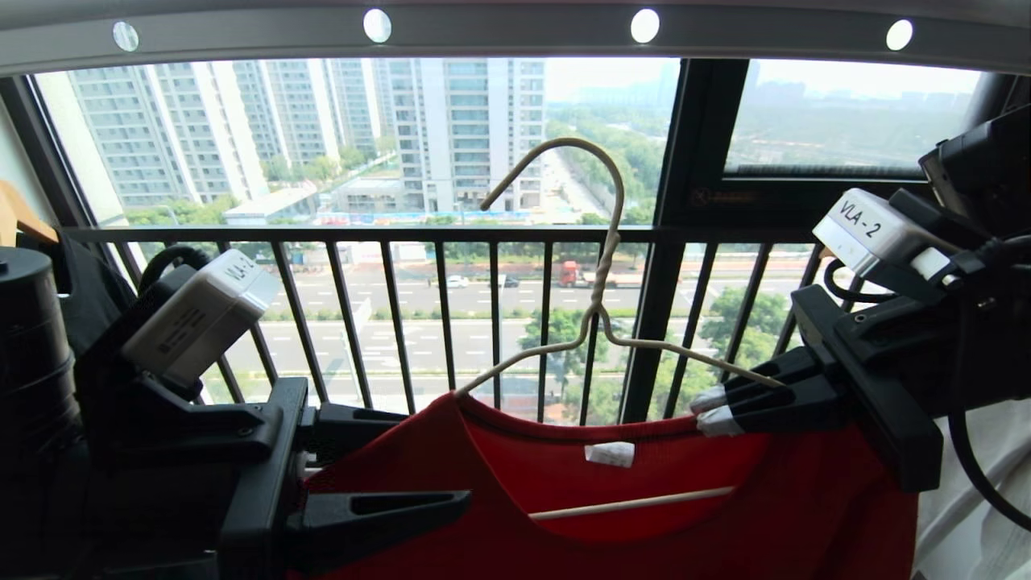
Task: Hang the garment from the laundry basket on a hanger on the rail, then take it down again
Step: Hang the clothes rack on the clothesline
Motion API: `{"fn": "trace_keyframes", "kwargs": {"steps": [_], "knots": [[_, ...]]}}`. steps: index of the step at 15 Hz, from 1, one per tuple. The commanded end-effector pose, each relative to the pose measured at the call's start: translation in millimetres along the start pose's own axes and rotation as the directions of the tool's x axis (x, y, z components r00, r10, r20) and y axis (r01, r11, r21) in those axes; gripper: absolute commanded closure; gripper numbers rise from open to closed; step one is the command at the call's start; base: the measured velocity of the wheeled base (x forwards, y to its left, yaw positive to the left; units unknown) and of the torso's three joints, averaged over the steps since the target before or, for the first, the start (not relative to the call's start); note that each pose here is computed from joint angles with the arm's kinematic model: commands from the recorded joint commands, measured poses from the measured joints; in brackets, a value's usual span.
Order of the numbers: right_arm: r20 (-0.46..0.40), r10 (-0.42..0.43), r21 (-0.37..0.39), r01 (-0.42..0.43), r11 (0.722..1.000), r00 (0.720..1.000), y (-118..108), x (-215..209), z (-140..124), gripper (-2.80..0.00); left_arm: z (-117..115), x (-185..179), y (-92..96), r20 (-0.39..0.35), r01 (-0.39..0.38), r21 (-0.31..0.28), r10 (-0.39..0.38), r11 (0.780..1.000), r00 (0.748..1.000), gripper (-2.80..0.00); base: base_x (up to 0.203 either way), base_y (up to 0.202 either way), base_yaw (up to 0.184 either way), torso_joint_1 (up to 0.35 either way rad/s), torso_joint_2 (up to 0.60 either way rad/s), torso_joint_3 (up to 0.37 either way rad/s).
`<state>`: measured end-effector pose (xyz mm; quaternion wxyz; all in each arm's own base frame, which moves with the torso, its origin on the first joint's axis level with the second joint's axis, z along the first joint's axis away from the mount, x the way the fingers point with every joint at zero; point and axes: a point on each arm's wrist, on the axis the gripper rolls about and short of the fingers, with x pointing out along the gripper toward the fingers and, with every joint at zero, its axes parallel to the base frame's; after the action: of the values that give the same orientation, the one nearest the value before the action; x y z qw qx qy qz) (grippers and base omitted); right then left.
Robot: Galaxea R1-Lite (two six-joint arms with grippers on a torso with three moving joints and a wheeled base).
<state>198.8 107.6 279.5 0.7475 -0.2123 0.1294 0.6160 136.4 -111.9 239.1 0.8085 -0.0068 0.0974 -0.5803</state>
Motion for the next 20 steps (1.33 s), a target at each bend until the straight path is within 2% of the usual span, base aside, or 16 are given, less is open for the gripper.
{"fn": "trace_keyframes", "kwargs": {"steps": [1,5,10,11,15,18,20], "knots": [[-0.001,0.002,-0.001,-0.002,1.0,1.0,-0.4,0.3,-0.1,0.0,1.4,-2.3,-1.8,0.01,0.003,0.008,-0.003,1.0,1.0,-2.8,0.0,0.0,0.0,0.0,0.0,0.0],[-0.019,-0.013,0.023,0.014,1.0,1.0,-1.4,-1.3,-6.0,0.0,13.4,-14.8,-10.6,0.071,-0.007,0.044,0.004,0.999,0.997,-2.8,0.0,0.0,0.0,0.0,0.0,0.0],[-0.035,-0.04,0.048,0.042,0.998,0.999,0.5,-6.7,-11.3,0.0,34.9,-31.5,-22.2,0.168,-0.026,0.002,0.025,1.0,0.985,-2.8,0.0,0.0,0.0,0.0,0.0,0.0],[-0.038,-0.046,0.065,0.048,0.997,0.998,0.8,-7.3,-11.1,0.0,36.1,-33.6,-23.7,0.177,-0.03,0.007,0.028,1.0,0.984,0.0,0.0,0.0,0.0,0.0,0.0,0.0],[-0.048,-0.097,0.119,0.102,0.988,0.994,6.4,-15.3,-6.2,0.0,49.2,-48.6,-35.5,0.239,-0.024,0.036,0.015,0.999,0.971,0.0,0.0,0.0,0.0,0.0,0.0,0.0],[-0.038,-0.139,0.18,0.143,0.973,0.99,15.4,-26.2,-0.1,0.0,67.2,-62.1,-45.1,0.312,-0.004,-0.045,0.018,0.999,0.95,0.0,0.0,0.0,0.0,0.0,0.0,0.0],[-0.051,-0.191,0.226,0.197,0.954,0.98,20.6,-33.1,3.2,0.0,71.5,-64.6,-46.9,0.328,-0.004,-0.045,0.018,0.999,0.944,0.0,0.0,0.0,0.0,0.0,0.0,0.0]]}}
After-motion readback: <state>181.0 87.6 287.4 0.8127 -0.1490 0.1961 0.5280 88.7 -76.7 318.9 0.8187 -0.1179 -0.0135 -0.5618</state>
